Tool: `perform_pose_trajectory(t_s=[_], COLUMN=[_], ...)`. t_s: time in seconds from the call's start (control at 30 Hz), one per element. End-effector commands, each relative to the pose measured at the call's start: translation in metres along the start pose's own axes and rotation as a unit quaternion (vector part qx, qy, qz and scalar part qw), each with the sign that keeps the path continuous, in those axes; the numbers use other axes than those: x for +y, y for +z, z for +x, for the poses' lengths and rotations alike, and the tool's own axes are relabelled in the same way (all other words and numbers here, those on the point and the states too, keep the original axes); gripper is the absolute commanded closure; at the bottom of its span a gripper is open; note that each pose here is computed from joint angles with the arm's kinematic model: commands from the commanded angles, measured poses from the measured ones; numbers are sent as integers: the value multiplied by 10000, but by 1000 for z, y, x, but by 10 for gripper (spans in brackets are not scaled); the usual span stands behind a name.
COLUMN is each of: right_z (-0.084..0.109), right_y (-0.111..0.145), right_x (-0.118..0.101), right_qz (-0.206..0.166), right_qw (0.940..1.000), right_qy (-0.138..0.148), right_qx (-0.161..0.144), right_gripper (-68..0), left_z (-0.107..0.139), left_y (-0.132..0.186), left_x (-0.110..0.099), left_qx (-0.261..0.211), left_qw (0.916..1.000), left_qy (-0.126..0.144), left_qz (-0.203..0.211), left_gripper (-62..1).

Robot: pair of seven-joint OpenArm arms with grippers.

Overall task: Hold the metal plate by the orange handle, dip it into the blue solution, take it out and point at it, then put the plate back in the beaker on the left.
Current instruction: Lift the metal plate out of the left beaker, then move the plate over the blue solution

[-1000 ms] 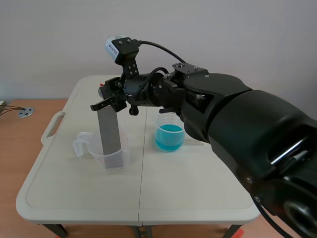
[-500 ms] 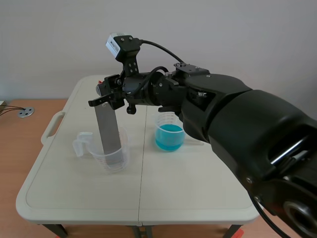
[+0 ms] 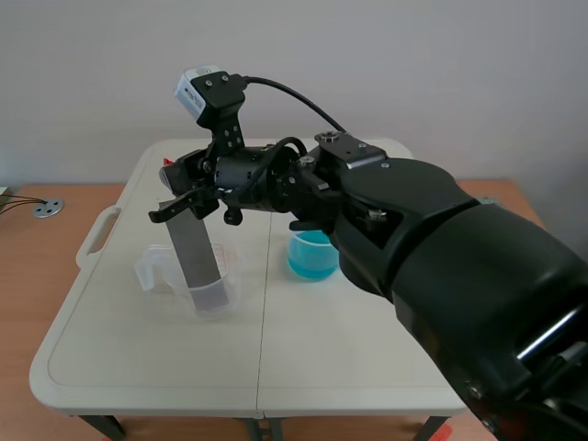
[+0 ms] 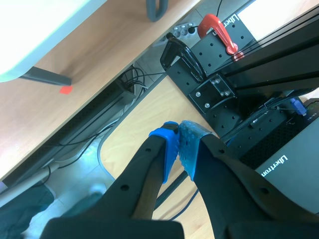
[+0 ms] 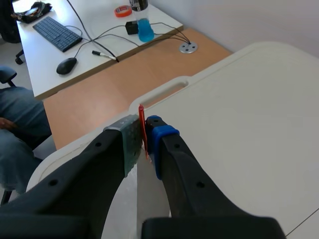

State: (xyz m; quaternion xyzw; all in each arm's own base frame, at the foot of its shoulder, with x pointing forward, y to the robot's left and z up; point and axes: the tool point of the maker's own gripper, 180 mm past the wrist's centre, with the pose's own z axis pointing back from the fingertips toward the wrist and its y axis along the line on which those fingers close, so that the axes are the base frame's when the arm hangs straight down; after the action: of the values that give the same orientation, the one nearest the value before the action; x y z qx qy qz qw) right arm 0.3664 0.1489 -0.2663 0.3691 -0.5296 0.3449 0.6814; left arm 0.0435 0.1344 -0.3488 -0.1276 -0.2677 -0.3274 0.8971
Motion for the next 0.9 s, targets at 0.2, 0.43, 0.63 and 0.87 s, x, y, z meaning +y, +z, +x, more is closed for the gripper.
perform_pose_trajectory(t_s=[0.2, 0.43, 0.63, 0.87], right_z=[32, 34, 43, 56], right_y=[10, 13, 18, 29], right_x=[7, 22, 36, 43], right_qz=[71, 132, 168, 7], right_qw=[9984, 9967, 9934, 9884], right_qy=[273, 639, 969, 1344], right_qx=[-496, -483, -583, -708], right_gripper=[-14, -14, -15, -15], left_z=[3, 4, 5, 5], left_y=[0, 0, 0, 0], left_x=[-2, -2, -1, -1], left_qx=[-64, -69, -88, -90], left_qw=[10000, 10000, 10000, 10000], left_qy=[18, 16, 7, 7], left_qz=[-43, -41, -31, -33], left_gripper=[-23, -23, -23, -23])
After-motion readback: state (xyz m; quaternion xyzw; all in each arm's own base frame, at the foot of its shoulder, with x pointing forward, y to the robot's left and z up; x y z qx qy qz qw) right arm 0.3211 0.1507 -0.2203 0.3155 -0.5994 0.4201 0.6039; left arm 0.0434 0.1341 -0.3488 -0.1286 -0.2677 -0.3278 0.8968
